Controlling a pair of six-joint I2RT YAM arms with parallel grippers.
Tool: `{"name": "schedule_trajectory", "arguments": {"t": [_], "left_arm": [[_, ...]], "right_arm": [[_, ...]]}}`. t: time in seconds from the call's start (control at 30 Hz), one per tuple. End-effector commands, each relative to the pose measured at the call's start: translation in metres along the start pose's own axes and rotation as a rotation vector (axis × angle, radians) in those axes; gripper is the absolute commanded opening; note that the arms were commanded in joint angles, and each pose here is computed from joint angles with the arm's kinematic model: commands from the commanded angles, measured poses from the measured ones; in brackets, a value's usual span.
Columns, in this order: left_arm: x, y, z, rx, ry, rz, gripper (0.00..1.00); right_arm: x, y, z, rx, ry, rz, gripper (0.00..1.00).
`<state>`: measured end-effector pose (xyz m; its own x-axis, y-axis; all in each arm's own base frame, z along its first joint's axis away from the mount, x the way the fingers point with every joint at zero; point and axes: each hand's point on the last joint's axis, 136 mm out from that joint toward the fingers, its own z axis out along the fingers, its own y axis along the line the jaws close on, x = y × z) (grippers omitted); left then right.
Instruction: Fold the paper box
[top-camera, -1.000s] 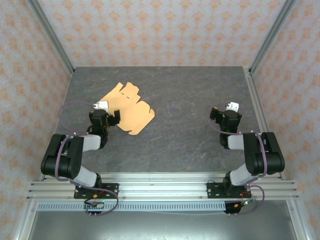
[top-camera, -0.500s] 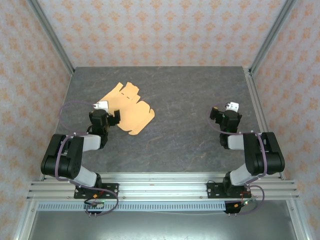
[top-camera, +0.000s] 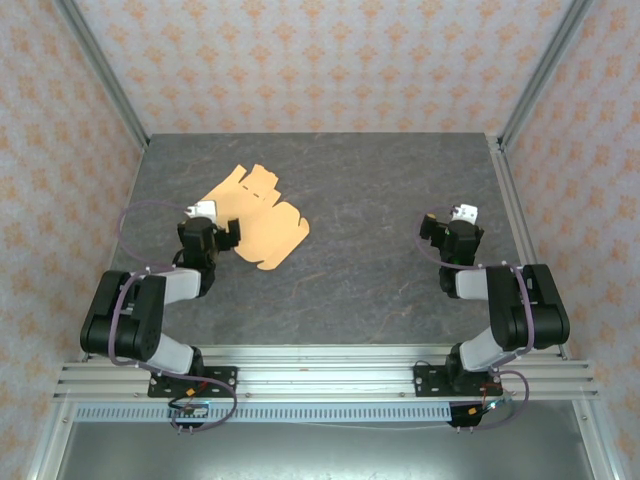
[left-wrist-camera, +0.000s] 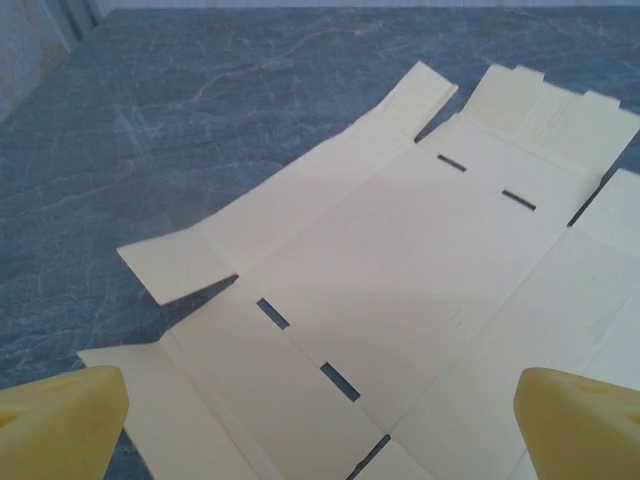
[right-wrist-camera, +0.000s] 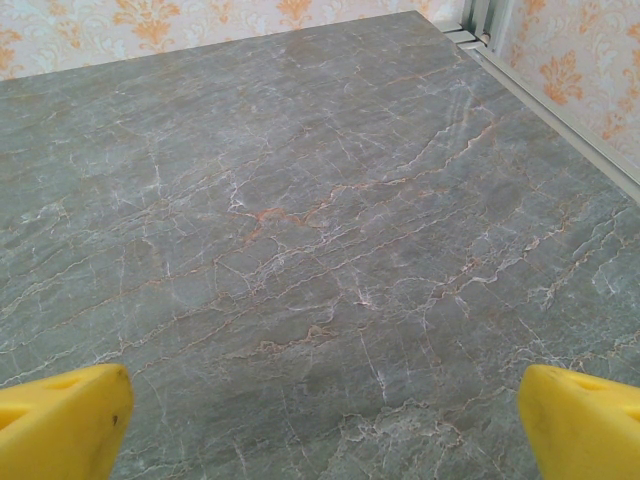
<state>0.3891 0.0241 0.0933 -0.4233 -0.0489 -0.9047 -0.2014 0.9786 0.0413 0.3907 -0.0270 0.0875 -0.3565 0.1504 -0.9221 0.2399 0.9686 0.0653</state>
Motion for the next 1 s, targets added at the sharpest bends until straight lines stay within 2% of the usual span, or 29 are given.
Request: {"name": "schedule_trajectory", "arguments": {"t": [0.0,0.17,0.37,0.5,0.6,0.8,0.9,0.97], "left_arm": [[-0.020,0.010,-0.008,-0.044,-0.043,-0.018,1.00],[-0.034,0.019,-0.022,-0.080,-0.070,-0.042,1.00],[-0.073,0.032,-0.050,-0.123,-0.154,-0.137,1.00],[-0.094,0.041,-0.068,-0.146,-0.187,-0.248,1.00],[-0.101,0.057,-0.084,-0.210,-0.217,-0.401,1.00],[-0.106,0.062,-0.098,-0.223,-0.196,-0.510,1.00],[-0.098,0.077,-0.102,-0.322,-0.161,-0.581,1.00],[-0.096,0.082,-0.100,-0.361,-0.131,-0.559,1.00]], "right_arm": [[-0.005,0.001,-0.002,0.000,-0.013,0.000,0.99],[-0.015,-0.003,-0.009,0.019,-0.029,0.010,0.99],[-0.034,-0.013,-0.025,0.071,-0.049,0.038,0.99],[-0.049,-0.013,-0.043,0.057,-0.068,0.053,0.99],[-0.058,-0.015,-0.055,0.062,-0.073,0.068,0.99],[-0.063,-0.014,-0.062,0.086,-0.024,0.077,0.99],[-0.065,-0.006,-0.064,0.089,0.013,0.047,0.99],[-0.067,-0.001,-0.065,0.093,0.037,0.020,0.99]]}}
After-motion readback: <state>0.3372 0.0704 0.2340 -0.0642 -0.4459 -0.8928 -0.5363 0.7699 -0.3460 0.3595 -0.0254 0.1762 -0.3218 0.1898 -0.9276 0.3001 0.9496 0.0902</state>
